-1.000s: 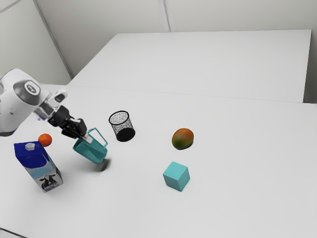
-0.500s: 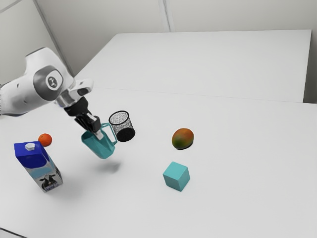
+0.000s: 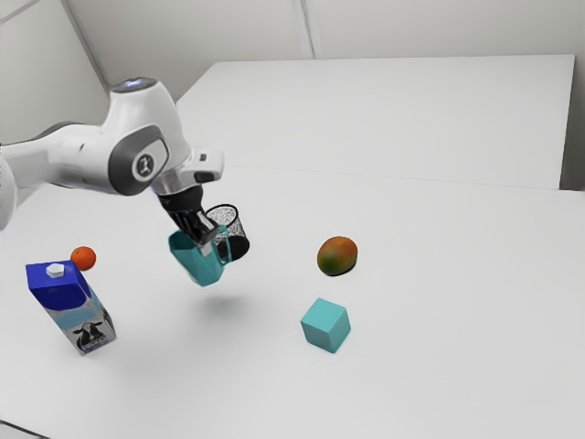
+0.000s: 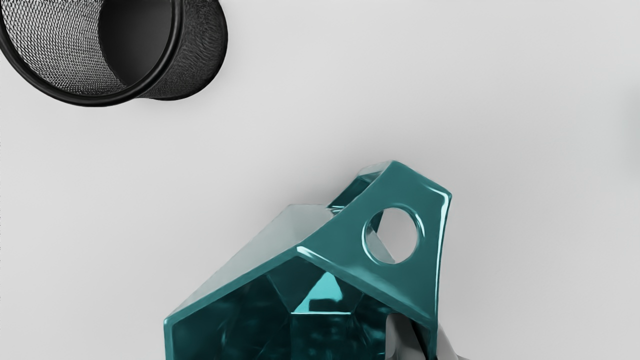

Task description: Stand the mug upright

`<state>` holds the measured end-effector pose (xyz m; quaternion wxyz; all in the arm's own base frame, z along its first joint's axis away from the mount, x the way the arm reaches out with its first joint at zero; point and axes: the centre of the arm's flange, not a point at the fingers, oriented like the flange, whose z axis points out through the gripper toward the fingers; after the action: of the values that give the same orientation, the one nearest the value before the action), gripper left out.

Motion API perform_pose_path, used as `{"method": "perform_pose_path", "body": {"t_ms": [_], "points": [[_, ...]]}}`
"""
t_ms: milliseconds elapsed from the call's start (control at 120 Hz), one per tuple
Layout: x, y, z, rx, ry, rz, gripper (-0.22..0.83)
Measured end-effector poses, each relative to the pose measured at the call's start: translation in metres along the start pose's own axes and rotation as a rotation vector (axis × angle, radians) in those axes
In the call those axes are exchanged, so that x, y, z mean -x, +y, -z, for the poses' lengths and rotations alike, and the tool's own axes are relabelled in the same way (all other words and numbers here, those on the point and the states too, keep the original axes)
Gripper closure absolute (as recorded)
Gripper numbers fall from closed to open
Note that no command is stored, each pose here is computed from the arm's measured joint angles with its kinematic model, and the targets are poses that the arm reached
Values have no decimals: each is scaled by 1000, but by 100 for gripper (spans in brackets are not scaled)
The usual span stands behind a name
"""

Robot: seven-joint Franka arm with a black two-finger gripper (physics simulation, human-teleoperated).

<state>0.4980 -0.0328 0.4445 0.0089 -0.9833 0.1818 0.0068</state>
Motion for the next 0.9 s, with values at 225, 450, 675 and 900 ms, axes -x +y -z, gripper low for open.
{"method": "perform_pose_path", "body": {"t_ms": [225,450,675,900], "points": [[-13,10,-15,-69,6,34,79],[-21,11,-34,-88,19,95,79],[-28,8,-50,-105,22,145,79],[-33,7,-67,-101,18,188,79]]}}
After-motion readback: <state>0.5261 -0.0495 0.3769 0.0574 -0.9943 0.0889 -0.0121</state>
